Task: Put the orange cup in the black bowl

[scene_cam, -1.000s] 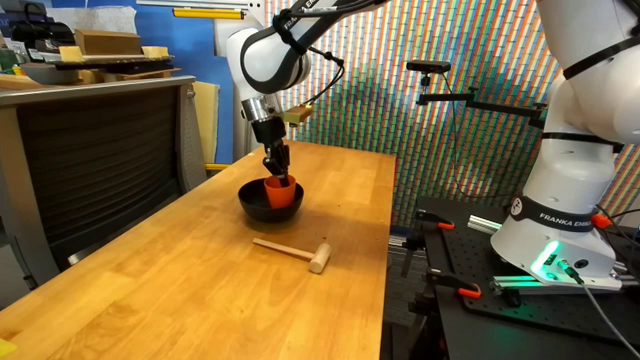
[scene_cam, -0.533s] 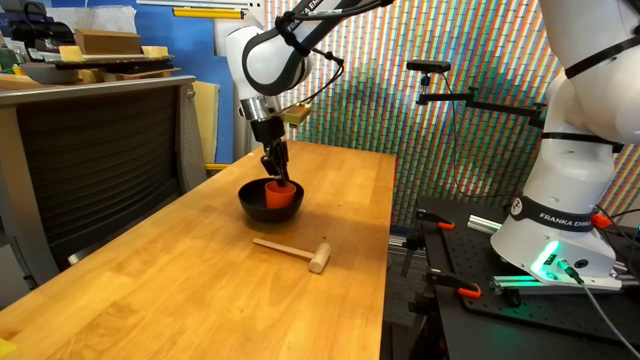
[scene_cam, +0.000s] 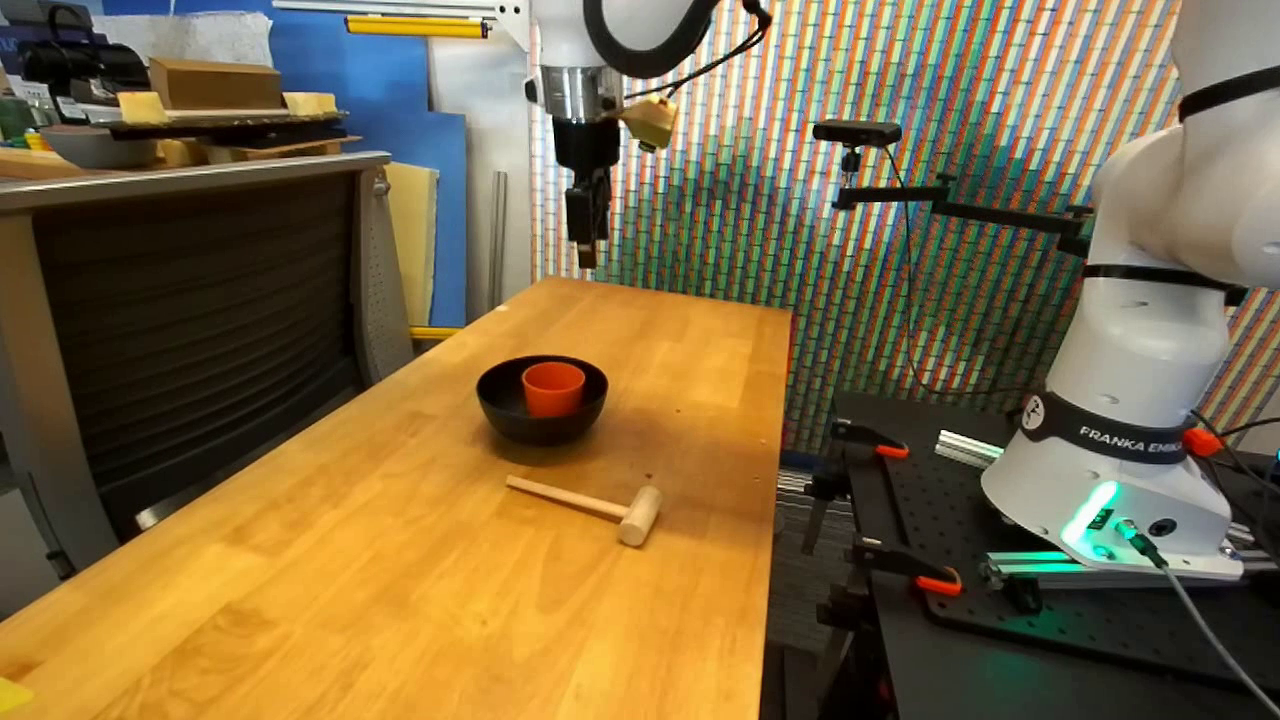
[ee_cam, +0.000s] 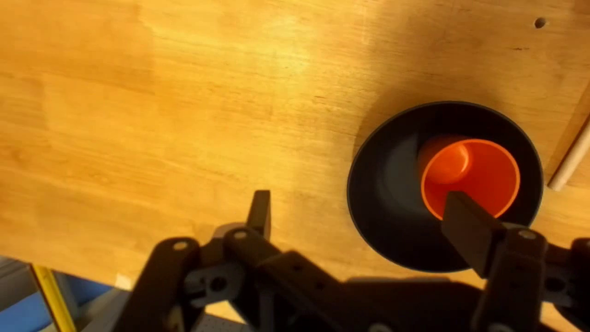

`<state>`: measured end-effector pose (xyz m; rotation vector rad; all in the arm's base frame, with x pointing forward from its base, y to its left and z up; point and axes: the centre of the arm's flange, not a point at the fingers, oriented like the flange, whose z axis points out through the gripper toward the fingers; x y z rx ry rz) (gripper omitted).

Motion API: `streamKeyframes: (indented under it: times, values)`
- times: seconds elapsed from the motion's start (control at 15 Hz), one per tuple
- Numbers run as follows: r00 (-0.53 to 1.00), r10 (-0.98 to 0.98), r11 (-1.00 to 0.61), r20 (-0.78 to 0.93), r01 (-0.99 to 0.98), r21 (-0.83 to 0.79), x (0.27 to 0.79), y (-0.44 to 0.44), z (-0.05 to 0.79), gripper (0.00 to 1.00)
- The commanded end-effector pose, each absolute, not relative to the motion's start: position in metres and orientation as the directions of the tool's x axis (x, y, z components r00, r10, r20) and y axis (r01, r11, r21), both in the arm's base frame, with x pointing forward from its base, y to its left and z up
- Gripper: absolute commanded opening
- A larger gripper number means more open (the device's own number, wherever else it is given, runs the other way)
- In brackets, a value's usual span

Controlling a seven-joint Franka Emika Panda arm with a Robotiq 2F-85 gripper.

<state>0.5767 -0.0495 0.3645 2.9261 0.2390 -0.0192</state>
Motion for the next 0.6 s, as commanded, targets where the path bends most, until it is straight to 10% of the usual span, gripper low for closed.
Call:
streamKeyframes:
  times: [0.0,0.53]
  values:
    - [0.966,0.24,-0.938,0.095,0.206,0.28,0.502,-0.038,0.415,1.0]
    - [0.96,0.227,-0.971,0.163,0.211,0.108,0.45,-0.021,0.415,1.0]
